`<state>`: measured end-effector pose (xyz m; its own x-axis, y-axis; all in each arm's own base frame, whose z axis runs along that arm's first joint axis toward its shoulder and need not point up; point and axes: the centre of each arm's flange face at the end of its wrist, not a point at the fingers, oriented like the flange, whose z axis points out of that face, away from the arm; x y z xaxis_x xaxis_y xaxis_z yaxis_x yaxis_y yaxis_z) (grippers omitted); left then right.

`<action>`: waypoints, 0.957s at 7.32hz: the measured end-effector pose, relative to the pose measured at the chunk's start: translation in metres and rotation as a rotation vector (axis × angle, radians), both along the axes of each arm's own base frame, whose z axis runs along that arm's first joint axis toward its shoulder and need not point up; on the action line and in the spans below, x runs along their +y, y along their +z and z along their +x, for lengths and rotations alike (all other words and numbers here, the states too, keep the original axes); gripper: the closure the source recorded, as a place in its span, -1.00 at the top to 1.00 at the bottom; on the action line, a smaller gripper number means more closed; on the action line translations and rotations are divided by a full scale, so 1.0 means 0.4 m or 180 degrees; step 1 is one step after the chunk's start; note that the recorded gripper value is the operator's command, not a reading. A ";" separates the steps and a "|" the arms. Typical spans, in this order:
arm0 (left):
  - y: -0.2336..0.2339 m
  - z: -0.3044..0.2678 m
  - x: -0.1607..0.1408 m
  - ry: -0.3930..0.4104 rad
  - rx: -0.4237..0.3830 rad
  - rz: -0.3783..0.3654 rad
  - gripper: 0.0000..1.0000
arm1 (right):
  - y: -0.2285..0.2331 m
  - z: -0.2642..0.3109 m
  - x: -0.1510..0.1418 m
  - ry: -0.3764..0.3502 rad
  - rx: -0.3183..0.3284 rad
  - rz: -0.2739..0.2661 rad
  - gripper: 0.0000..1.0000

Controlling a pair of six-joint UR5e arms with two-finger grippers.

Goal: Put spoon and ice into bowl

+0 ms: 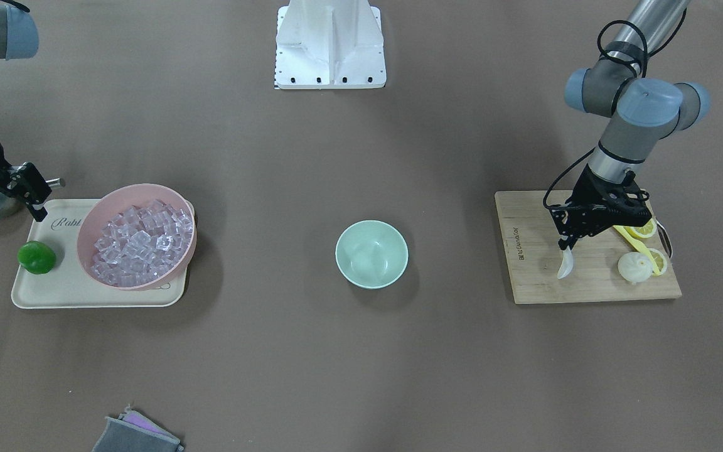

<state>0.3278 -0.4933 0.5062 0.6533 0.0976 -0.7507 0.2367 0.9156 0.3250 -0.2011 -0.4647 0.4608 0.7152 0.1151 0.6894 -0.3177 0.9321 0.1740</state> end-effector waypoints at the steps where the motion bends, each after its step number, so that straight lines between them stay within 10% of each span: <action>1: -0.040 -0.001 0.003 -0.0016 0.0094 0.0023 -1.00 | 0.000 -0.001 0.000 -0.0001 -0.0001 0.0003 0.93; 7: -0.519 0.366 0.064 -0.0473 0.1380 -0.0461 -1.00 | -0.003 -0.022 0.005 0.0054 -0.0027 -0.0051 0.93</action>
